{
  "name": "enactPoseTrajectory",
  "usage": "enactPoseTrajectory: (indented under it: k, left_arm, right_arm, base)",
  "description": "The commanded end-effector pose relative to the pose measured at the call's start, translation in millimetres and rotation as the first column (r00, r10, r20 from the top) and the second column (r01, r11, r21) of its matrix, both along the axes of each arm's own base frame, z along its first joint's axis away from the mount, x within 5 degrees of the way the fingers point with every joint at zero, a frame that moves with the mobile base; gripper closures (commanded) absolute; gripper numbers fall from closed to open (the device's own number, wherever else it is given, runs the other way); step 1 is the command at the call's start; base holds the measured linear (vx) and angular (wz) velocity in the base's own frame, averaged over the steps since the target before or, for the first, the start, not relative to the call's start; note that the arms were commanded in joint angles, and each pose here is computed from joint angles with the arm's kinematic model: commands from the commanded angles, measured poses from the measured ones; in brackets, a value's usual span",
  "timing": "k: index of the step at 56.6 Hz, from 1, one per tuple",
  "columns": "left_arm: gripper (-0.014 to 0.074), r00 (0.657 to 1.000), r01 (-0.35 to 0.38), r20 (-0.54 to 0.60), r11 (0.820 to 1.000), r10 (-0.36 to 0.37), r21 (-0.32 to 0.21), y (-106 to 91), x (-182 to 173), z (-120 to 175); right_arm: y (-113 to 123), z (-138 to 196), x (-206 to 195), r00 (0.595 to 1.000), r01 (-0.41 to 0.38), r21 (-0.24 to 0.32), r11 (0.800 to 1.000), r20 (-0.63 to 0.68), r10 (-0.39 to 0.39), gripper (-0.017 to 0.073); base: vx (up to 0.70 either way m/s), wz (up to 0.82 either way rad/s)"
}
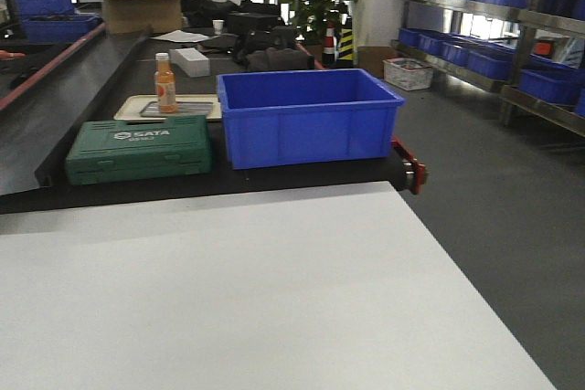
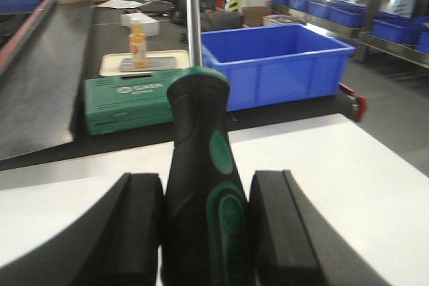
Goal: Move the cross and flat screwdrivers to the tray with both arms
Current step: 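Hold both screwdrivers while the base turns away from the table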
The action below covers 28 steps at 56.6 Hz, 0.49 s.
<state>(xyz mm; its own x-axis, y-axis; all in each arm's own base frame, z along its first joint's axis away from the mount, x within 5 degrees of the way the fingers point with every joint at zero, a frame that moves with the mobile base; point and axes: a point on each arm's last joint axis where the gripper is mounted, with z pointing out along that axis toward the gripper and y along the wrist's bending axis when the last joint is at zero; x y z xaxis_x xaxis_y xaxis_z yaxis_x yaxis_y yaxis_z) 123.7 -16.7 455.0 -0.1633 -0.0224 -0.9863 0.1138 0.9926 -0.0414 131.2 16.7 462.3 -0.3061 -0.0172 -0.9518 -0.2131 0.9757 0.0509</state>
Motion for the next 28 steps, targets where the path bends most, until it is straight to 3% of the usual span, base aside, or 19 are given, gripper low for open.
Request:
enactPoseTrajectory:
  k: [1,28]
  left_arm:
    - [0.0599,0.993,0.011,0.115,1.0,-0.009,-0.018,-0.7,-2.3,16.0]
    - [0.0599,0.993,0.011,0.116,1.0,-0.009,-0.018,-0.6,-2.8,16.2]
  right_arm:
    - [-1.1,16.1,-1.7,0.993,0.021,0.03,0.999,0.112,-0.024,0.0567]
    - [-1.2,16.1,-1.7,0.993,0.022,0.029,0.999,0.112,-0.025,0.0567]
  base:
    - [-0.25,-0.44]
    - [-0.21,-0.54]
